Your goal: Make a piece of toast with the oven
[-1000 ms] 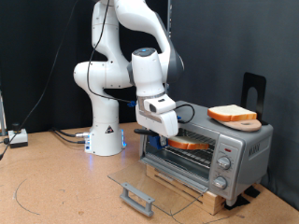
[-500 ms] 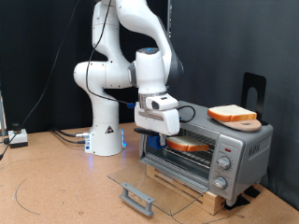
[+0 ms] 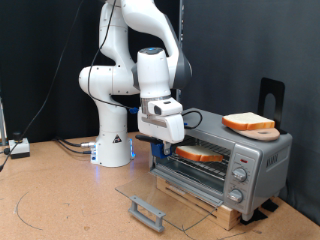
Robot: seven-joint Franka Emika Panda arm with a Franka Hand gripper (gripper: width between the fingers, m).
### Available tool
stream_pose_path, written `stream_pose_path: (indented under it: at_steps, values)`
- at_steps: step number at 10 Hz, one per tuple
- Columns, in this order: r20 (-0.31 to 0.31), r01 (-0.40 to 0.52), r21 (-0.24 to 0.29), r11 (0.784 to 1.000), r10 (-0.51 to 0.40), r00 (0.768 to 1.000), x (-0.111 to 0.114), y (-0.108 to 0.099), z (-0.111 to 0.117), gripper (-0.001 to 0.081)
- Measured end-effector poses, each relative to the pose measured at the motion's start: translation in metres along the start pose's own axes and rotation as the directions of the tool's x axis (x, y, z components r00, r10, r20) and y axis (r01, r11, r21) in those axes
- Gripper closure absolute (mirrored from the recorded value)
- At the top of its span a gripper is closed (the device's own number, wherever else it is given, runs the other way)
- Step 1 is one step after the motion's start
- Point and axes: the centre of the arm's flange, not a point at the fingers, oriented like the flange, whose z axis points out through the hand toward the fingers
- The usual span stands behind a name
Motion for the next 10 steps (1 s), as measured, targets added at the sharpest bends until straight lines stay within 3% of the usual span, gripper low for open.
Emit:
stream_pose_path:
  at_steps: [4, 10]
  values:
    - [0.006, -0.019, 0.031, 0.999, 0.018, 1.000, -0.005, 0.003, -0.001, 0.0412]
    - [-0.014, 0.006, 0.068, 0.998, -0.005, 1.000, 0.020, -0.023, 0.005, 0.0412]
